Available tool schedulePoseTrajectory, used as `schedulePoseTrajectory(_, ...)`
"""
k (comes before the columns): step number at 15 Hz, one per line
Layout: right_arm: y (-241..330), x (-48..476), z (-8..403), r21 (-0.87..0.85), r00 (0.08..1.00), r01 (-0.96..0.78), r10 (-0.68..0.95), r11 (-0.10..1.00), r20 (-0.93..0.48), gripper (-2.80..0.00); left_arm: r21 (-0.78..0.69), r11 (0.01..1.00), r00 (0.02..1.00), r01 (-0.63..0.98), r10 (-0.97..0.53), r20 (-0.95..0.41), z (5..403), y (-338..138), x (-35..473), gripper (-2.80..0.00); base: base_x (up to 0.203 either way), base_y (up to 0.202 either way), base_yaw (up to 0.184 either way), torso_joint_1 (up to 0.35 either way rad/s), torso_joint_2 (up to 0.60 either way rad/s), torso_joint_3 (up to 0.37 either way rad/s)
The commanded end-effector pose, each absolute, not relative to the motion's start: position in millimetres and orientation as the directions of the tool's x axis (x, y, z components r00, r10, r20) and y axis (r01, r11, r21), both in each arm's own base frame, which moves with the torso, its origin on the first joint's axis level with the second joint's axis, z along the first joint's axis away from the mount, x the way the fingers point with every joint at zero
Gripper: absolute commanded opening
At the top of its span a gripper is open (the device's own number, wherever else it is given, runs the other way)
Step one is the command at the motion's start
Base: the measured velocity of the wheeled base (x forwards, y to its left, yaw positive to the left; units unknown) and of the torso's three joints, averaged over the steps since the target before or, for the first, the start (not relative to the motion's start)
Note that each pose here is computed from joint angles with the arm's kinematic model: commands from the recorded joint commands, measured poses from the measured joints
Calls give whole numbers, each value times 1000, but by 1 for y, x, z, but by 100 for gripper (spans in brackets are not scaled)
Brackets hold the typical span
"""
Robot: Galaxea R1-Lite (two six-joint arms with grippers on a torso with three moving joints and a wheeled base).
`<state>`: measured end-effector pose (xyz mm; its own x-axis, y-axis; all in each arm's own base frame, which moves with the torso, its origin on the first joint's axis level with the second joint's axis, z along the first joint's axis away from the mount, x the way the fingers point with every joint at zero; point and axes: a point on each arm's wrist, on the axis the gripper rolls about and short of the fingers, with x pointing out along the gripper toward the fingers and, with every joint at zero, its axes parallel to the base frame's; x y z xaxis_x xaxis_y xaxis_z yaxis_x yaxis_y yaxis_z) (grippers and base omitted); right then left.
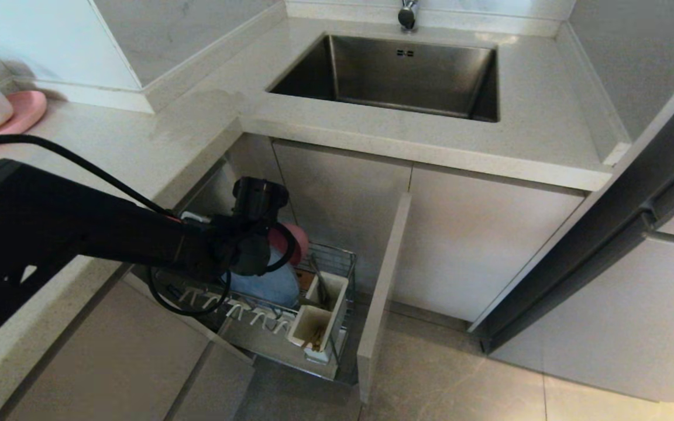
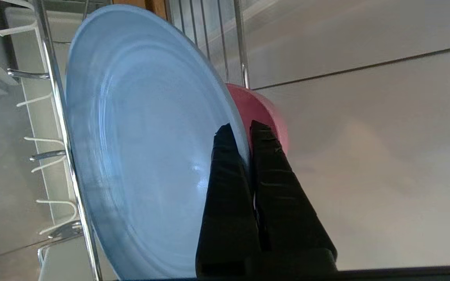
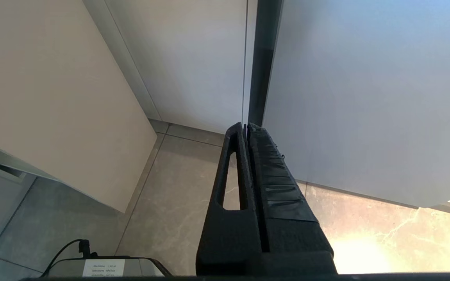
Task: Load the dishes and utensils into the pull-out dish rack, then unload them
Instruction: Pick up the plate and place it in the cupboard
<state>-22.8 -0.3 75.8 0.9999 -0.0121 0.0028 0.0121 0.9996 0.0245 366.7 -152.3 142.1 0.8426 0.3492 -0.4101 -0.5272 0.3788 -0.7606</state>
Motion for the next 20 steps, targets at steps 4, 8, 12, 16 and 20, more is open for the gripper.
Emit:
schedulePoseTrajectory(4,0,-23,76,25,1000,12,-12,1000,3,-280,-742,379,827,-553,360,-432,126,-153,375,-280,0,0,0,0,0,0)
schedulePoseTrajectory(8,0,-23,76,25,1000,12,-12,1000,2,-280,-719,390,813,-575,367,-451,116,-154,379,-280,0,0,0,0,0,0)
schedulePoseTrajectory(12,0,-23,76,25,1000,12,-12,1000,3,-280,-715,392,811,-579,368,-455,116,-155,378,-280,0,0,0,0,0,0)
schedulePoseTrajectory(16,0,-23,76,25,1000,12,-12,1000,2,-280,-723,390,816,-570,367,-446,122,-154,376,-280,0,0,0,0,0,0)
schedulePoseTrajectory(20,0,-23,76,25,1000,12,-12,1000,2,-280,-732,386,821,-561,367,-437,128,-154,375,-31,0,0,0,0,0,0)
